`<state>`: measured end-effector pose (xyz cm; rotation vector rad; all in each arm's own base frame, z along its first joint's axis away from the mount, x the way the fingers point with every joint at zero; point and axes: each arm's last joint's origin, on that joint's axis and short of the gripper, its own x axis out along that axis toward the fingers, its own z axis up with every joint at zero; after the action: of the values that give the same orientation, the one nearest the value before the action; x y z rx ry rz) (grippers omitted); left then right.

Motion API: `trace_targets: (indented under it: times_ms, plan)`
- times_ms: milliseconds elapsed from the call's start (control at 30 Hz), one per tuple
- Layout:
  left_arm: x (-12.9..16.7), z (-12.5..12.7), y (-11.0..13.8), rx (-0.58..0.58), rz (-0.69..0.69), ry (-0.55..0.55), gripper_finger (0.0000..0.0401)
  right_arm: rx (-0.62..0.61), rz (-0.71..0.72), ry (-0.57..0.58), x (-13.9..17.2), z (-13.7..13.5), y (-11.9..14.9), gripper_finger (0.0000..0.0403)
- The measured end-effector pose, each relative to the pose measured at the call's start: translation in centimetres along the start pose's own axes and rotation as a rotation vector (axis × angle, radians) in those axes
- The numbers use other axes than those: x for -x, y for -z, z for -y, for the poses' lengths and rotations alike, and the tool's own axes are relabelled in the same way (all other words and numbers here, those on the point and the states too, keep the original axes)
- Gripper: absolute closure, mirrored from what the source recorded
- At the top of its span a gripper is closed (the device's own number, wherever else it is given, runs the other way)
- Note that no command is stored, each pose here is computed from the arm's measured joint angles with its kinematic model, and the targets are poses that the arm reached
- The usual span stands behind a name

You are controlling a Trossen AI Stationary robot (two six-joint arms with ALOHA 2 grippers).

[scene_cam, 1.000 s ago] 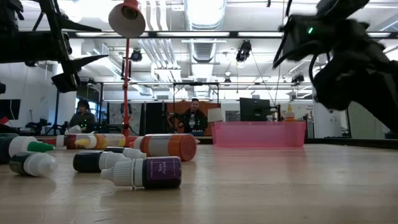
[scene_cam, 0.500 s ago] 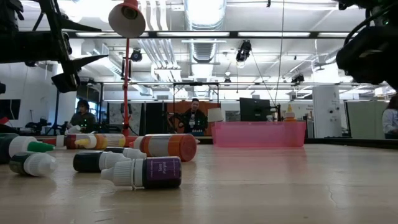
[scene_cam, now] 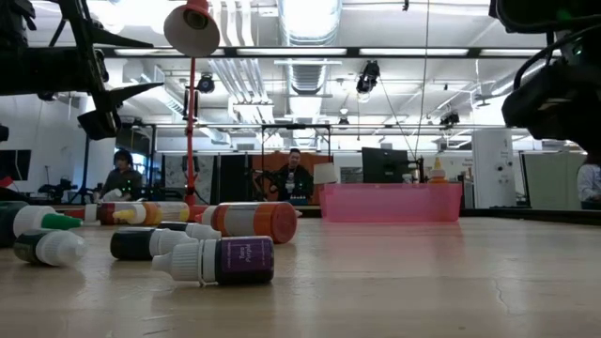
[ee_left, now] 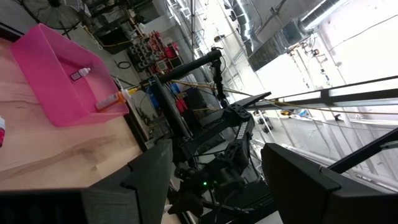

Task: Pick & Place food coloring
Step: Put the small green food coloring bottle into the red bin

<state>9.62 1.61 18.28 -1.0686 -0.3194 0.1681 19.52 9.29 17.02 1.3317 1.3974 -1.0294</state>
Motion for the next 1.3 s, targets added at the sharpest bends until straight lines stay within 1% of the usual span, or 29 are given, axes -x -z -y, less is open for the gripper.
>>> trace_targets:
  times_ms: [333,567,667,1033,1200,1300]
  plan:
    - [0.0,0.0,0.0,0.000,0.000,0.000,0.0181,0.042,0.008,0.020,-0.5,0.3,-0.2,0.0263]
    - [0.0,0.0,0.0,0.000,0.000,0.000,0.0181,0.058,0.011,0.026,-0.6,0.5,-0.3,0.0267]
    - [0.0,0.0,0.0,0.000,0.000,0.000,0.0181,0.076,0.011,0.026,-0.6,0.5,-0.3,0.0275]
    - [0.0,0.0,0.0,0.000,0.000,0.000,0.0181,0.080,0.009,0.025,-0.6,0.5,-0.3,0.0331]
    - [0.0,0.0,0.0,0.000,0.000,0.000,0.0181,0.106,0.008,0.020,-0.5,0.5,-0.3,0.0350]
    - [0.0,0.0,0.0,0.000,0.000,0.000,0.0181,0.134,0.034,-0.029,0.4,-0.1,-0.3,0.0354]
